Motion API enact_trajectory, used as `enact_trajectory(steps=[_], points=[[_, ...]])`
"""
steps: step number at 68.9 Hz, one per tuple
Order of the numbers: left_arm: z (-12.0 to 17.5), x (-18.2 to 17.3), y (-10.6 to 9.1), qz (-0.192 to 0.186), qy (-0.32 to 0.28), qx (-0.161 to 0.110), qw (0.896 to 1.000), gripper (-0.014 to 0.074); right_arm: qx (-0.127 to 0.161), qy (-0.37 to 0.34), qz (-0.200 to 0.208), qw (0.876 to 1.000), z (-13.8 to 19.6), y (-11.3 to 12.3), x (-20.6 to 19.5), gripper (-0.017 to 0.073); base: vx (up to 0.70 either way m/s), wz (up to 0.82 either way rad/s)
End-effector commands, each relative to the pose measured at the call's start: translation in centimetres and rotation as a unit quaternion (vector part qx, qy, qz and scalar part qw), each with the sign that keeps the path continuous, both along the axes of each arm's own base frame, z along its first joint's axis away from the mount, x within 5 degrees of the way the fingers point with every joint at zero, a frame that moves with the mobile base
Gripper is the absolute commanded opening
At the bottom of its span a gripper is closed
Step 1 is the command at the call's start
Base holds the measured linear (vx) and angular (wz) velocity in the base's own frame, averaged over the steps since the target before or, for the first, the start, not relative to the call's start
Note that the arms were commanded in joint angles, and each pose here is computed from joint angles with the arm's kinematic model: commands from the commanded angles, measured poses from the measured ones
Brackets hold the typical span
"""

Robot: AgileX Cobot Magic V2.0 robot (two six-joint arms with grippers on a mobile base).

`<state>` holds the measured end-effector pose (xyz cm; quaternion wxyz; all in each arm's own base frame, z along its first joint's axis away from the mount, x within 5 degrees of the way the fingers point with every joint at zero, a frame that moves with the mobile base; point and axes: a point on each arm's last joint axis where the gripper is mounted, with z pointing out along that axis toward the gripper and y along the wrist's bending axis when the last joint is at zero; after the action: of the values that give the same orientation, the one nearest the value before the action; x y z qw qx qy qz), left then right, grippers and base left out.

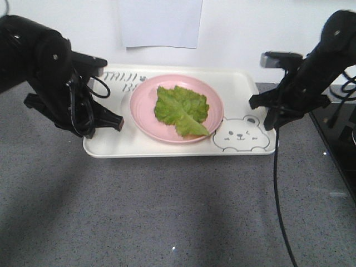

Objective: Transfer vegetables to tray and serve
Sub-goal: 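Lower the tray onto the counter with both grippers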

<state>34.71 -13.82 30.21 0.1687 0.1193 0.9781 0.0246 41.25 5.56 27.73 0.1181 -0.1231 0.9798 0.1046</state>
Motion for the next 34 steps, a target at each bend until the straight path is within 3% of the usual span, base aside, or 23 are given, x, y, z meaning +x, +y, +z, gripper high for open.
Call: enact_trajectory(steps=[1, 15, 34], points=[[1.5, 0.4, -1.2, -0.032, -0.058, -0.027, 0.997, -0.0006, 0.022, -0.007, 0.028, 0.999, 2.0, 1.7, -0.9, -0.0002, 0.0, 0.0], [-1.1, 1.7, -1.4, -0.035, -0.032, 0.006, 0.999, -0.0006, 0.005, 0.013, 0.027, 1.0, 0.3, 1.8, -0.3, 0.0, 0.0, 0.0], [-3.7, 2.4, -1.7, -0.033, 0.007, 0.024, 0.999, -0.0006, 0.003, 0.025, 0.027, 0.999, -0.7, 1.9, 0.0, 0.0011, 0.0, 0.0]])
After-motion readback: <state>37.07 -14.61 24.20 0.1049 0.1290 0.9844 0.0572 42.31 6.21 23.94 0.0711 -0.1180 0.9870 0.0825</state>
